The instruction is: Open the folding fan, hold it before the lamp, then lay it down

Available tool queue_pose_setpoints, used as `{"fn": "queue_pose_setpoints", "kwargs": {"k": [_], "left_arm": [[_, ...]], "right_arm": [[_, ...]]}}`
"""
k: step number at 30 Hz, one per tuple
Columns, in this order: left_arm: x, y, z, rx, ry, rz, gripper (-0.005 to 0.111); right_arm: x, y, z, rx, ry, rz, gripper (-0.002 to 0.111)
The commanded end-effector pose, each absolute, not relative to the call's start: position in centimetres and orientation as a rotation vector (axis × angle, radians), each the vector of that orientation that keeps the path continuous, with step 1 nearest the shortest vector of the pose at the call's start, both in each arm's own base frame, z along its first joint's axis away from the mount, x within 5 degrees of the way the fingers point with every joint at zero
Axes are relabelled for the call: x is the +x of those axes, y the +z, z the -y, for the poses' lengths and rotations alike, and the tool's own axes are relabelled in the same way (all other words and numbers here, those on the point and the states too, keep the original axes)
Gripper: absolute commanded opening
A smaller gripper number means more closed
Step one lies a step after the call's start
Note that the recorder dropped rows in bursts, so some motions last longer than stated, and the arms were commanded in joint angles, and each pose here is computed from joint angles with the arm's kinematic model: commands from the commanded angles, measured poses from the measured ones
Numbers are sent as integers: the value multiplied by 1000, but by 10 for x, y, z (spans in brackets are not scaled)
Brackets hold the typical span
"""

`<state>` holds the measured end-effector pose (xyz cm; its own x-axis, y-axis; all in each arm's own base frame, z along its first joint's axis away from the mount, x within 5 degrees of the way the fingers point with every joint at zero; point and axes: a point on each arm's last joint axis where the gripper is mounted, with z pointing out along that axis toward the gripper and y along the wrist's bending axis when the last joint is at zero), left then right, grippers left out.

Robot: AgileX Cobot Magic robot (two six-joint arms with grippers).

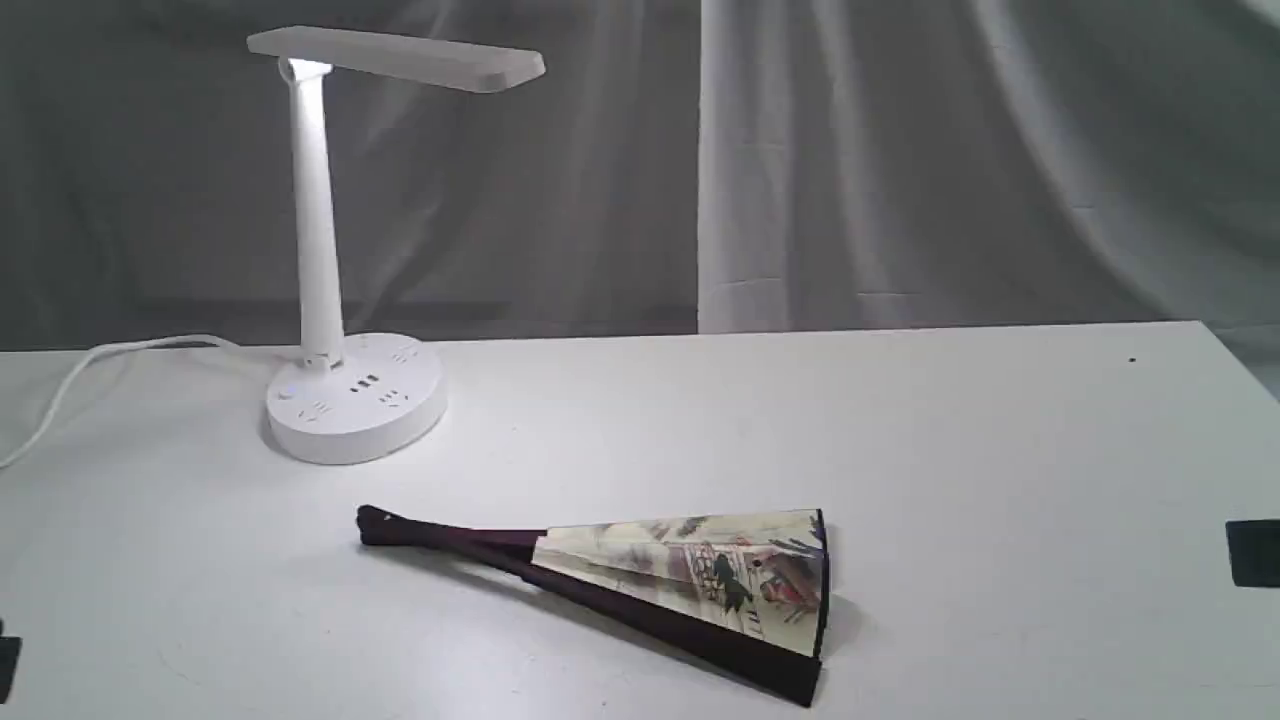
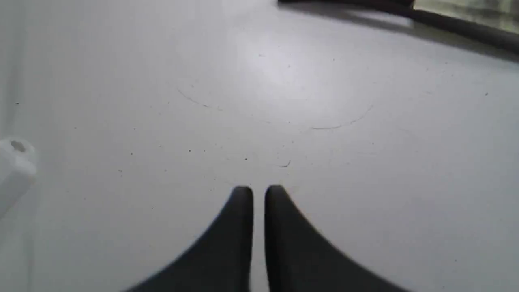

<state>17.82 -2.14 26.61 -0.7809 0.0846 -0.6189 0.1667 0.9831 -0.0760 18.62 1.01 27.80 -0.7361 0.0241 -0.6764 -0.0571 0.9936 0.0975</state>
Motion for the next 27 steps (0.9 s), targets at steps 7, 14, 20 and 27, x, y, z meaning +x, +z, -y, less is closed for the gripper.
{"fn": "queue_pose_setpoints", "kwargs": {"k": [7,14,20,27], "left_arm": [[224,235,34,297,-295,-2504,36],[264,225,47,414,-346,-2608,36],[292,215,77,782,-195,-2567,36],[326,199,111,1006,-125,-2494,53]], "right_arm": [[201,265,-13,-60,175,-2450,37],[207,255,-13,-58,182,-2502,37],[210,247,-13,-56,186,-2542,37],[209,245,-13,-92,174,-2541,37]]}}
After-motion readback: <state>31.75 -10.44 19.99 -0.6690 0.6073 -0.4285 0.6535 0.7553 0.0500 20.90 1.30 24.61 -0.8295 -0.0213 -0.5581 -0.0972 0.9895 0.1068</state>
